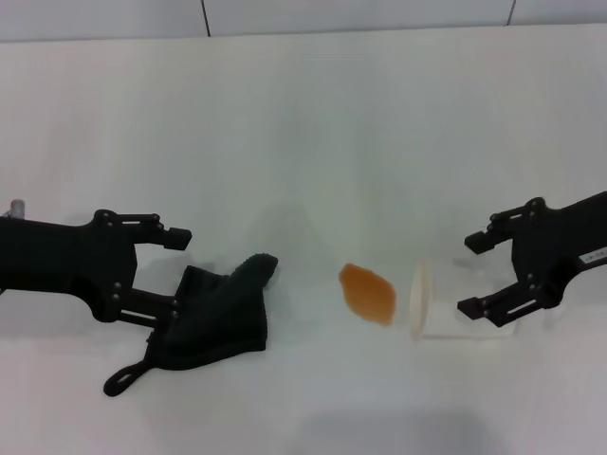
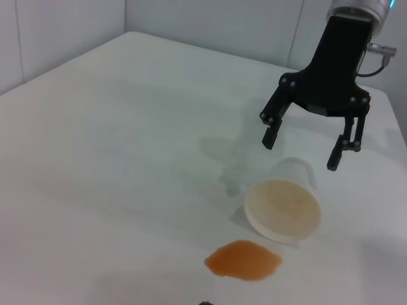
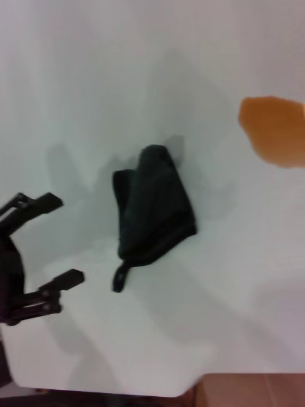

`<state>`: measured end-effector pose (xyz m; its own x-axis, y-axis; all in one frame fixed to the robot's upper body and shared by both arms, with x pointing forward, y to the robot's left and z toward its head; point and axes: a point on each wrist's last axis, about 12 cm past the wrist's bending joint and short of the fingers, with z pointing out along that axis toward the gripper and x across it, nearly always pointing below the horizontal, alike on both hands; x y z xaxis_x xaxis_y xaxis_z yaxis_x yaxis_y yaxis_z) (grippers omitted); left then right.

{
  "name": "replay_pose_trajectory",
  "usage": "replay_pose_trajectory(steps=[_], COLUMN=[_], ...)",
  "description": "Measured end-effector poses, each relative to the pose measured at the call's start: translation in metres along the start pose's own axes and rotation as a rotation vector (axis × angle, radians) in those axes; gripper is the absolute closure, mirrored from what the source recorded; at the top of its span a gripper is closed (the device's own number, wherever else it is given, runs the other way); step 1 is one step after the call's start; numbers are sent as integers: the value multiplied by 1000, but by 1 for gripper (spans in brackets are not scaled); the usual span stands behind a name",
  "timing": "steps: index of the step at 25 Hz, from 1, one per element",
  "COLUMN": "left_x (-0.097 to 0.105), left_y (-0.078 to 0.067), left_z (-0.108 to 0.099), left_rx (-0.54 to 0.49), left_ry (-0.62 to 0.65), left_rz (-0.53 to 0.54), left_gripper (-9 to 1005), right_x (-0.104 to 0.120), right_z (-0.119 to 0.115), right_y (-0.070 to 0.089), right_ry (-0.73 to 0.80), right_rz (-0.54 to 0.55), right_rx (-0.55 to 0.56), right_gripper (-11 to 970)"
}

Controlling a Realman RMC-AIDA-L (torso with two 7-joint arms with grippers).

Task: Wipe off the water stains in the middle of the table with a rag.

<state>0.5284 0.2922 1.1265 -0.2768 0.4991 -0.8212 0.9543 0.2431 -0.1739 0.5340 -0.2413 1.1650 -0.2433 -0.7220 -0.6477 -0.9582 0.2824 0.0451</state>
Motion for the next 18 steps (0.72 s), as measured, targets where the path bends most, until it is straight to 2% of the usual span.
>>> replay_pose_trajectory(steps=[11, 18], left_x=[0, 0], left_y=[0, 0], left_z=[0, -1], left_rx=[0, -1], left_ry=[0, 0], left_rz=[1, 2], left_gripper=[109, 108], right_x=[-21, -27], right_z=[12, 17], right_y=[4, 6], right_ry=[140, 184], right_rz=[-85, -110], right_rx=[8, 5], right_gripper=[141, 142])
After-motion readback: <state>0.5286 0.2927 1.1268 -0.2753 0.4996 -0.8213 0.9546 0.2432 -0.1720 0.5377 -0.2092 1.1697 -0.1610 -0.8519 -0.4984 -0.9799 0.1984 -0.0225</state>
